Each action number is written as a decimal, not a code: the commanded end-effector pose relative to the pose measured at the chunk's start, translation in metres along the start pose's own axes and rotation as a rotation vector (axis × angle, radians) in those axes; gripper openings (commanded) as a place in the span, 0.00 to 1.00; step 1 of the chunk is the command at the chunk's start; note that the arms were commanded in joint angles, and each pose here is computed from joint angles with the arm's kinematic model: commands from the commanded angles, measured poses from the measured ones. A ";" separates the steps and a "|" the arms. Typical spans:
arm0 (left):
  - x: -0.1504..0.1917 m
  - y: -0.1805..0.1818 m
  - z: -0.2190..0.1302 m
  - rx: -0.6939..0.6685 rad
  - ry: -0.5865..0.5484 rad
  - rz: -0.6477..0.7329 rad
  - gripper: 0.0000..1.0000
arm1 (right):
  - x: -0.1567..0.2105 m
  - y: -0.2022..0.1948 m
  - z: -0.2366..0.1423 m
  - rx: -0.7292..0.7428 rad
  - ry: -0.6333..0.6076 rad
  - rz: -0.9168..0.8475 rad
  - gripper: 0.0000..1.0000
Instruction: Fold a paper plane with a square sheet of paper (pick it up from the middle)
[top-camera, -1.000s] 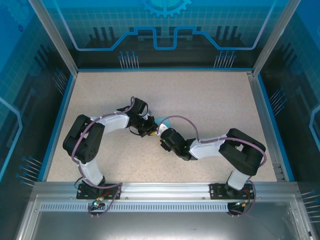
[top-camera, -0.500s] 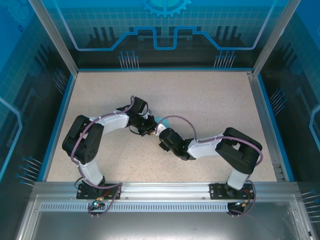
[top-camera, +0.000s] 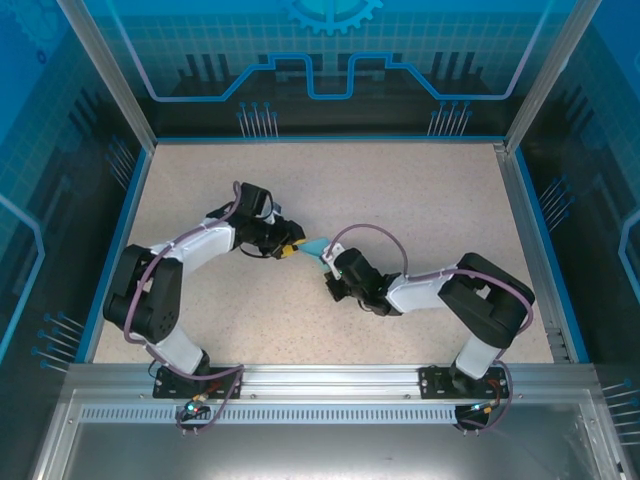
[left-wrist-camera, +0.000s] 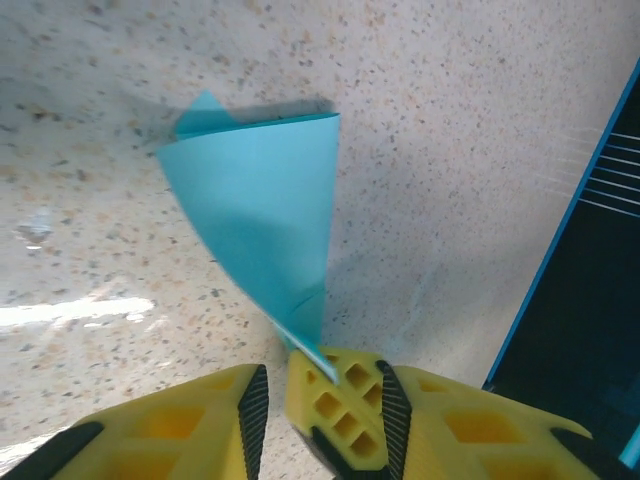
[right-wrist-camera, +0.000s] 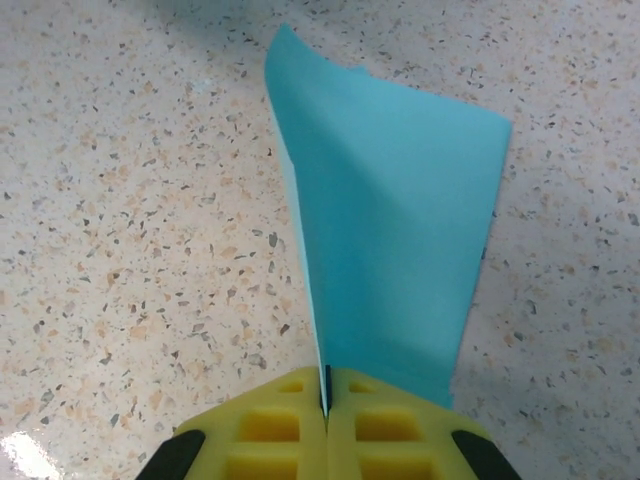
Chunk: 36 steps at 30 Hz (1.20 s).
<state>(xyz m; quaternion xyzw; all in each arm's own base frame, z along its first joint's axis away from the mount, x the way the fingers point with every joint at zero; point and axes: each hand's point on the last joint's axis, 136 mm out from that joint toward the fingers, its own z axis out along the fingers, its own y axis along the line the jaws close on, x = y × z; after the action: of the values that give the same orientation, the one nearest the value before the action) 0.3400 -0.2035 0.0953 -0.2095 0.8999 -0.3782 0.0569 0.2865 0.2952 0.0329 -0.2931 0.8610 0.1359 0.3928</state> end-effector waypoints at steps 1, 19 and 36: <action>0.004 0.008 -0.007 -0.021 -0.017 0.003 0.41 | -0.014 0.008 -0.007 -0.121 -0.051 0.127 0.04; 0.021 0.007 0.012 0.125 0.004 0.052 0.41 | -0.016 -0.007 -0.011 -0.333 -0.042 0.513 0.01; 0.037 -0.004 0.038 0.163 0.069 0.110 0.32 | 0.001 -0.008 0.002 -0.421 0.089 0.746 0.01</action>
<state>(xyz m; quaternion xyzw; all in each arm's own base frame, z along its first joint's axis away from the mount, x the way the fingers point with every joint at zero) 0.3177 -0.2373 0.0720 -0.1489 0.8836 -0.4380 0.0723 0.2896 0.2867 0.0301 -0.0579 0.8806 0.4091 0.2319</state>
